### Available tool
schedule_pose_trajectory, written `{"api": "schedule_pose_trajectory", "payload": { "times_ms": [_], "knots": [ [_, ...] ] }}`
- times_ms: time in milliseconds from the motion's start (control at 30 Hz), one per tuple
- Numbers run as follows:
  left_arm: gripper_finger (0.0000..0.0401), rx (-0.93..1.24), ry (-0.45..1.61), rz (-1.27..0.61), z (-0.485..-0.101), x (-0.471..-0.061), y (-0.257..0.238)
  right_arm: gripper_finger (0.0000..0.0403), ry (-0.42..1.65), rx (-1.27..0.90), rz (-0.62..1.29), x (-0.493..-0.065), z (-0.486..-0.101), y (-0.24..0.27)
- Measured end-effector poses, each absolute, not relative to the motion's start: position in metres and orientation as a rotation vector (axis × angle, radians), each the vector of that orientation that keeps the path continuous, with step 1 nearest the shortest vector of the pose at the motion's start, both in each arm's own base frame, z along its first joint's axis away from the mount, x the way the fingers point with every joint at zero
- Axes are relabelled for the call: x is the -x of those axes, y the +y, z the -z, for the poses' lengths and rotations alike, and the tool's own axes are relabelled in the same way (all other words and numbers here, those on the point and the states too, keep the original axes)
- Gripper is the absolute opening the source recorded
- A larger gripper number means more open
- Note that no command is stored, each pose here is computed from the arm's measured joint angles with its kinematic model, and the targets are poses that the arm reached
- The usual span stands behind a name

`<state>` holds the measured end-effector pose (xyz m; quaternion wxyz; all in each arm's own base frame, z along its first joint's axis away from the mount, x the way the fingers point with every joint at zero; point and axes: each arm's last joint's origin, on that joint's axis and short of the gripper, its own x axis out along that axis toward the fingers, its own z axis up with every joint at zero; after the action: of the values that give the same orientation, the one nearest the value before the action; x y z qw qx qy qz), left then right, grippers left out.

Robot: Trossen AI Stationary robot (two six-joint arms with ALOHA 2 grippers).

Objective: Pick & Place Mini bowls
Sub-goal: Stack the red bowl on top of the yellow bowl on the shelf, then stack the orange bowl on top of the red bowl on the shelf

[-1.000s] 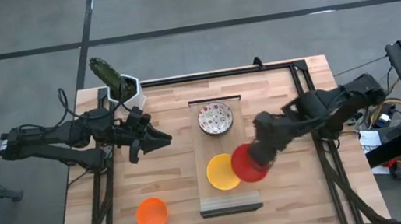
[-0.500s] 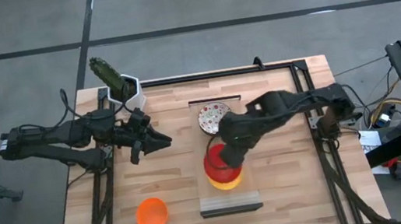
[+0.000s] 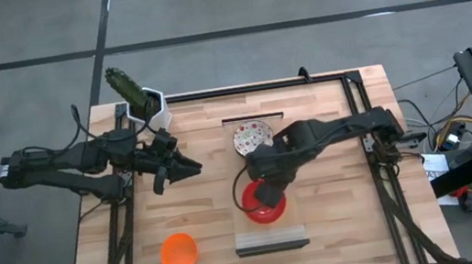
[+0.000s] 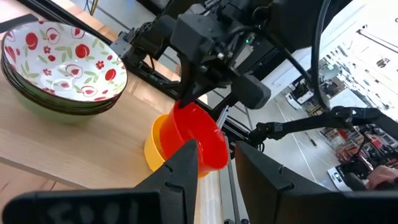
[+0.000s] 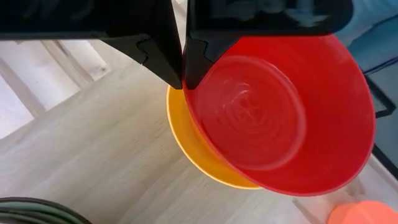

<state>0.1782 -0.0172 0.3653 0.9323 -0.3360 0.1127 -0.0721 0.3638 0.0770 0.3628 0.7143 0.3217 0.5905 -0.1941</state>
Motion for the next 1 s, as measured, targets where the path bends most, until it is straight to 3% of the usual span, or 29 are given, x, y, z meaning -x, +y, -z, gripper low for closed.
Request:
{"api": "schedule_pose_trajectory", "payload": {
  "times_ms": [333,733,1000],
  "knots": [
    [0.01,0.687,0.232,0.146,-0.365,-0.178,-0.017,0.0016,1.342,-0.692,0.423,-0.366,-0.357,0.078],
    [0.01,0.685,0.231,0.147,-0.365,-0.178,-0.017,0.0135,1.321,-0.693,0.427,-0.367,-0.358,0.078],
    [0.01,0.749,0.333,0.188,-0.359,-0.176,-0.02,0.0154,1.22,-0.702,0.432,-0.364,-0.379,0.076]
  ]
}}
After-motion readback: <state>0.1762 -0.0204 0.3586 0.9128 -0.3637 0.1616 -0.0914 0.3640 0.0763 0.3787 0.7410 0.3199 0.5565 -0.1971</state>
